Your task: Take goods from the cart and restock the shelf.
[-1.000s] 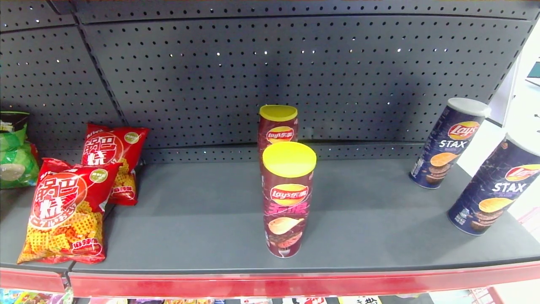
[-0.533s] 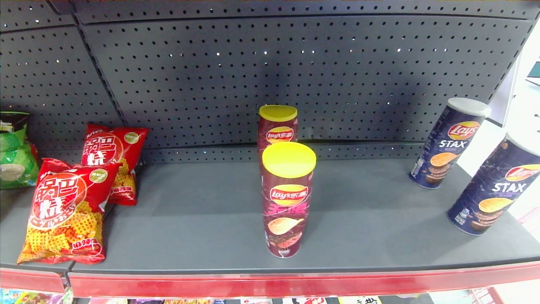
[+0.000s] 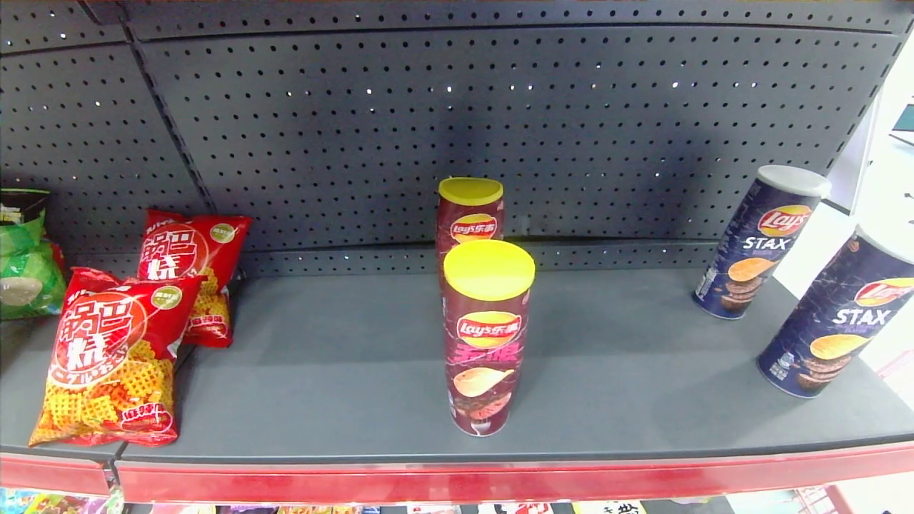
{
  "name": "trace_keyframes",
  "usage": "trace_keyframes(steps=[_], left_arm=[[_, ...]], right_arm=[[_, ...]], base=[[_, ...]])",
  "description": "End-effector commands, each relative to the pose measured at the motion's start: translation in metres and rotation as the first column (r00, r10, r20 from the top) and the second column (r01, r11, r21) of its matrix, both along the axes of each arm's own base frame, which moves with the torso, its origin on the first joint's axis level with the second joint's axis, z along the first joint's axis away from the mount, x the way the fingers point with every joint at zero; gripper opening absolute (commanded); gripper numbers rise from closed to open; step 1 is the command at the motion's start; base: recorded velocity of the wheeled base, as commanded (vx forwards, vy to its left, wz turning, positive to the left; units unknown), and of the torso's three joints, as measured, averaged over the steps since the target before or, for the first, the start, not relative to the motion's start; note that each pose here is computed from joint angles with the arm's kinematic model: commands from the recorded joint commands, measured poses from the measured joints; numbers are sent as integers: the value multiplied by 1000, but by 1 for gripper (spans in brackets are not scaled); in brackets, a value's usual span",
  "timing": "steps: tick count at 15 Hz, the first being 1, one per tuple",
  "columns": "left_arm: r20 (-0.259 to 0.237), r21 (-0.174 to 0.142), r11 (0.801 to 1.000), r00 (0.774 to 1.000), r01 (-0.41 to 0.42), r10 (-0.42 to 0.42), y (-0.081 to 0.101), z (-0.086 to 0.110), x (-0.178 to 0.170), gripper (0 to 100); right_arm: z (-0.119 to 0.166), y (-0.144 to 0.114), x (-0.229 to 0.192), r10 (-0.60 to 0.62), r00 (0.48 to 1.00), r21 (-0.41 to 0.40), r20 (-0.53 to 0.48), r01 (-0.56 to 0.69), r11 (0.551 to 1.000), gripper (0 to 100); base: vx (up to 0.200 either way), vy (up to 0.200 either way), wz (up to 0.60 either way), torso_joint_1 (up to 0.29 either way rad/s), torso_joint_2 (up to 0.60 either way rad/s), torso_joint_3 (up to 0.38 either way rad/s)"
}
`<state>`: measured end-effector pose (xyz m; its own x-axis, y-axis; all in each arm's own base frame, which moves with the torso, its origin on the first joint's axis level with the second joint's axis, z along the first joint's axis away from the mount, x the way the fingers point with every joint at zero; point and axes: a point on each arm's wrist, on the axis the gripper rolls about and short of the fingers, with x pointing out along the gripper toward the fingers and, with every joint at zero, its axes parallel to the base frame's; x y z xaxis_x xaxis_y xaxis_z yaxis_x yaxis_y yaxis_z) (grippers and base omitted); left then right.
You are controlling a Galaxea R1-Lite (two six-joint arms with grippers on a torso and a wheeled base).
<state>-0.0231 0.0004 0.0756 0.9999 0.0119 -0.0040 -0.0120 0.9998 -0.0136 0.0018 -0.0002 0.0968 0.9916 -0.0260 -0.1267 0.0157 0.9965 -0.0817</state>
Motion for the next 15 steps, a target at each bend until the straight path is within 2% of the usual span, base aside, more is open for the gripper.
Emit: trace_keyframes(steps=[1,3,7,10,13,15], left_arm=[[-1,-2,1000,1000,0,0,0,0,0,100],[-1,0,1000,1000,0,0,0,0,0,100],[-1,0,1000,1000,0,0,0,0,0,100],[-1,-2,1000,1000,0,0,0,0,0,100],[-1,0,1000,1000,0,0,0,0,0,100],[-1,-2,1000,1000,0,0,0,0,0,100]], right_arm=[[-6,0,-5,34,999,22,20,-35,999,100],[-11,1,-11,55,998,50,13,-56,997,100],[-13,2,-20,22,992,43,125,-27,999,100],[-13,2,-20,21,992,72,124,-30,997,100],[-13,0,-20,-40,991,99,127,28,995,100],[-14,0,-24,-25,984,100,174,8,995,100]], base=[[0,0,0,0,0,0],[0,0,0,0,0,0],[0,0,0,0,0,0],[0,0,0,0,0,0],[0,0,0,0,0,0],[0,0,0,0,0,0]])
